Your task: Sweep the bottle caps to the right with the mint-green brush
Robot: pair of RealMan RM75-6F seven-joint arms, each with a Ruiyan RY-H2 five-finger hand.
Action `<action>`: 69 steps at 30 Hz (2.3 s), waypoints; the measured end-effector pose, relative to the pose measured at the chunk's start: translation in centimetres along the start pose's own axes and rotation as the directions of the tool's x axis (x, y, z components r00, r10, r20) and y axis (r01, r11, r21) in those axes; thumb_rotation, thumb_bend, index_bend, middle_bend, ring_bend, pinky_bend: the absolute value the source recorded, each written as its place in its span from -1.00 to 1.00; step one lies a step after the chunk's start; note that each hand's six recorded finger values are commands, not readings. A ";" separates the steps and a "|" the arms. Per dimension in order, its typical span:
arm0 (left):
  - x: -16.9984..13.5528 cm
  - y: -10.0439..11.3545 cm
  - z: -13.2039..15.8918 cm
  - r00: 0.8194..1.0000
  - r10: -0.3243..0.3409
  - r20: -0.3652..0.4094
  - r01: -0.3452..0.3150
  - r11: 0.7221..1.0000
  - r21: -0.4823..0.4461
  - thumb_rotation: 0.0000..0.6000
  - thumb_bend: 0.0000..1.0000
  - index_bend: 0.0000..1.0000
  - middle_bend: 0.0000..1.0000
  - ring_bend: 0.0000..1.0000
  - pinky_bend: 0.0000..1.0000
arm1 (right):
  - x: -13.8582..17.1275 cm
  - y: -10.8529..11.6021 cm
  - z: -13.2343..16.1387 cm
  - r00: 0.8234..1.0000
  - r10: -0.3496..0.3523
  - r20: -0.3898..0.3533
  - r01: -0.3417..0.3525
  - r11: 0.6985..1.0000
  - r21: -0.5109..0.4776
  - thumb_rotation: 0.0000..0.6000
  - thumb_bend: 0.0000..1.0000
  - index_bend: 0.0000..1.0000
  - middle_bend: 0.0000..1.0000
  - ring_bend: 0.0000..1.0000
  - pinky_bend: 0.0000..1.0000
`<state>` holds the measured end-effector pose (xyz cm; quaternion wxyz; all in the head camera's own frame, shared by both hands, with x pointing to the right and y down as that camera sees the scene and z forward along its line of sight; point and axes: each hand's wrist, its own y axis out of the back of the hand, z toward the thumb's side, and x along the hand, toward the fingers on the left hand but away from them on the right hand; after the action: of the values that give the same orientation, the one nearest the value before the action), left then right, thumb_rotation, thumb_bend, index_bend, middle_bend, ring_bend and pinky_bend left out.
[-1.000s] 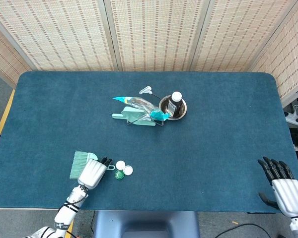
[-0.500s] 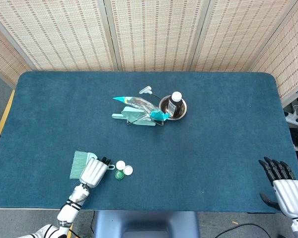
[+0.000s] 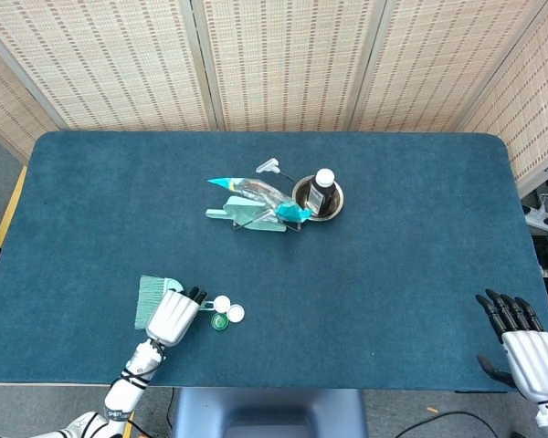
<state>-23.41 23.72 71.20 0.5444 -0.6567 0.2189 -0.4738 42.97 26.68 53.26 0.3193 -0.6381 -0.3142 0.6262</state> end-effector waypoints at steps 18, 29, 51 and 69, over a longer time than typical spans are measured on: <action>-0.6 4.1 -2.0 0.963 0.266 -0.040 -0.199 0.603 -0.772 1.00 0.49 0.50 0.76 0.59 0.84 | 0.3 -0.1 0.3 1.000 -0.001 -0.007 0.001 1.000 0.002 1.00 -0.58 -1.00 -1.00 -1.00 -1.00; 0.8 2.2 1.5 0.967 0.252 0.027 -0.127 0.574 -0.809 1.00 0.48 0.50 0.76 0.59 0.84 | 0.5 0.3 0.1 1.000 -0.008 -0.012 0.008 1.000 -0.013 1.00 -0.59 -1.00 -1.00 -1.00 -1.00; 3.8 5.7 12.5 0.911 0.359 0.202 -0.005 0.500 -0.866 1.00 0.47 0.50 0.76 0.59 0.84 | 0.4 0.5 -0.2 1.000 0.006 -0.022 -0.007 0.999 -0.032 1.00 -0.58 -1.00 -1.00 -1.00 -1.00; 2.4 4.4 -1.5 0.935 0.328 0.137 -0.249 0.880 -0.404 1.00 0.43 0.50 0.74 0.59 0.84 | 0.4 0.3 0.1 1.000 0.008 -0.029 -0.009 1.000 -0.024 1.00 -0.58 -1.00 -1.00 -1.00 -1.00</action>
<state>-22.58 19.70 67.96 0.4907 -0.7540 0.3461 -0.2662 42.85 26.80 52.75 0.3136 -0.6522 -0.3142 0.6144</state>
